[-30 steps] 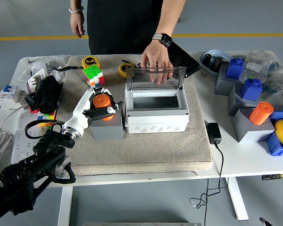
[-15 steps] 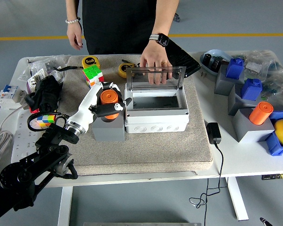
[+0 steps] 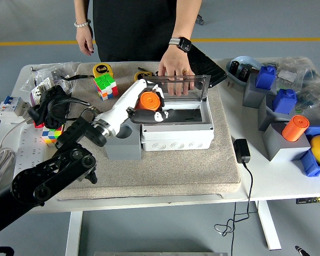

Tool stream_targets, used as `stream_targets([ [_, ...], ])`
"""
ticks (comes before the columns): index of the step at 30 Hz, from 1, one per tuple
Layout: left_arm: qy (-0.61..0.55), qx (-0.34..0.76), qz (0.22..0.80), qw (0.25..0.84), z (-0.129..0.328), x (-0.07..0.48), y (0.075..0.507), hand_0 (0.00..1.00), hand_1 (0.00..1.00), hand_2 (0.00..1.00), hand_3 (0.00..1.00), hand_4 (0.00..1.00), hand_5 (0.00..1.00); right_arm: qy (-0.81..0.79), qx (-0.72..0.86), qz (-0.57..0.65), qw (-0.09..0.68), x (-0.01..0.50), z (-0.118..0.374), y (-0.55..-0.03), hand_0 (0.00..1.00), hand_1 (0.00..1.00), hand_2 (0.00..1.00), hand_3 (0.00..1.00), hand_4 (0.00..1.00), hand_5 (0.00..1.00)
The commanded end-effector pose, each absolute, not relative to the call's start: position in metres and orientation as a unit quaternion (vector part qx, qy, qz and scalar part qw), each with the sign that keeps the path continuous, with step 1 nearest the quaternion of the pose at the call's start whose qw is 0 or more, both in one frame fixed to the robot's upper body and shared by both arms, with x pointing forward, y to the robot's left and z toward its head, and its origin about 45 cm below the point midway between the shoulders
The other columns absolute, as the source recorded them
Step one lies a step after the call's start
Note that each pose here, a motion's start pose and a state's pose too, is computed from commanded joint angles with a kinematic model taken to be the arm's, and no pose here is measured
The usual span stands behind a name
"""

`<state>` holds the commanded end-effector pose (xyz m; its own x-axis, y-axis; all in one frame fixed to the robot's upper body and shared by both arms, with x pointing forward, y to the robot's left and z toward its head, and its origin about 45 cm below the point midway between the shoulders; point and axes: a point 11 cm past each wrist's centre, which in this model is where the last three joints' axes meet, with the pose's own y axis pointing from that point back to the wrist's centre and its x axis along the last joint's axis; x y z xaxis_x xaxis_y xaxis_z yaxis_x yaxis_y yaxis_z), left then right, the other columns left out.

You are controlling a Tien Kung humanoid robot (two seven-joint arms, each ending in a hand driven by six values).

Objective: Fetch the battery,place it into the box,close the lid of the box

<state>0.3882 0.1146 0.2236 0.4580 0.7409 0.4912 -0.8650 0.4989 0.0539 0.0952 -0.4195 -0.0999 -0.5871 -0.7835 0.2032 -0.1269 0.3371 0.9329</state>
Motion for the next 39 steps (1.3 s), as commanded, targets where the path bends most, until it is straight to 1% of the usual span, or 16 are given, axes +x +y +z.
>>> stream_targets([
  [4,-0.231,0.145,0.456,0.847,0.232,0.393,0.089,0.113,0.111,0.213,0.166,0.216,0.002,-0.746,0.304,-0.488,0.337,0.095,-0.100,-0.420,0.676,0.647,0.666,0.553,0.874,0.438],
  [9,-0.268,0.169,0.425,0.848,0.233,0.398,0.061,0.113,0.113,0.210,0.166,0.219,0.002,-0.747,0.302,-0.488,0.337,0.094,-0.100,-0.421,0.676,0.647,0.666,0.553,0.874,0.439],
  [17,-0.300,0.211,0.399,0.840,0.224,0.405,0.038,0.125,0.123,0.208,0.165,0.206,0.002,-0.747,0.301,-0.487,0.339,0.093,-0.099,-0.423,0.675,0.647,0.666,0.553,0.875,0.439],
  [19,-0.303,0.218,0.399,0.838,0.222,0.407,0.036,0.125,0.123,0.208,0.165,0.206,0.002,-0.747,0.300,-0.486,0.340,0.092,-0.099,-0.423,0.675,0.647,0.666,0.553,0.875,0.439],
  [21,-0.307,0.235,0.403,0.830,0.219,0.413,0.042,0.131,0.132,0.209,0.171,0.221,0.002,-0.747,0.300,-0.486,0.341,0.092,-0.099,-0.423,0.676,0.647,0.664,0.553,0.874,0.439],
  [26,-0.308,0.257,0.414,0.817,0.215,0.423,0.053,0.131,0.132,0.209,0.171,0.221,0.002,-0.747,0.300,-0.486,0.342,0.091,-0.099,-0.423,0.676,0.647,0.664,0.553,0.874,0.439],
  [27,-0.308,0.258,0.415,0.816,0.215,0.425,0.053,0.159,0.164,0.229,0.183,0.270,0.002,-0.747,0.299,-0.486,0.341,0.091,-0.100,-0.423,0.676,0.647,0.664,0.552,0.874,0.439],
  [32,-0.308,0.268,0.417,0.812,0.212,0.429,0.058,0.159,0.164,0.229,0.183,0.270,0.002,-0.747,0.300,-0.485,0.341,0.092,-0.099,-0.423,0.676,0.647,0.664,0.552,0.874,0.439],
  [33,-0.307,0.268,0.416,0.813,0.211,0.428,0.058,0.201,0.237,0.304,0.261,0.467,0.002,-0.747,0.300,-0.485,0.341,0.092,-0.099,-0.423,0.676,0.648,0.665,0.553,0.874,0.440],
  [38,-0.301,0.267,0.419,0.814,0.209,0.428,0.060,0.201,0.237,0.304,0.261,0.467,0.002,-0.748,0.299,-0.485,0.340,0.092,-0.099,-0.423,0.676,0.648,0.665,0.553,0.874,0.440],
  [39,-0.301,0.266,0.418,0.815,0.209,0.428,0.060,0.371,0.390,0.467,0.456,0.877,0.002,-0.748,0.299,-0.486,0.340,0.092,-0.099,-0.423,0.675,0.648,0.664,0.552,0.874,0.440],
])
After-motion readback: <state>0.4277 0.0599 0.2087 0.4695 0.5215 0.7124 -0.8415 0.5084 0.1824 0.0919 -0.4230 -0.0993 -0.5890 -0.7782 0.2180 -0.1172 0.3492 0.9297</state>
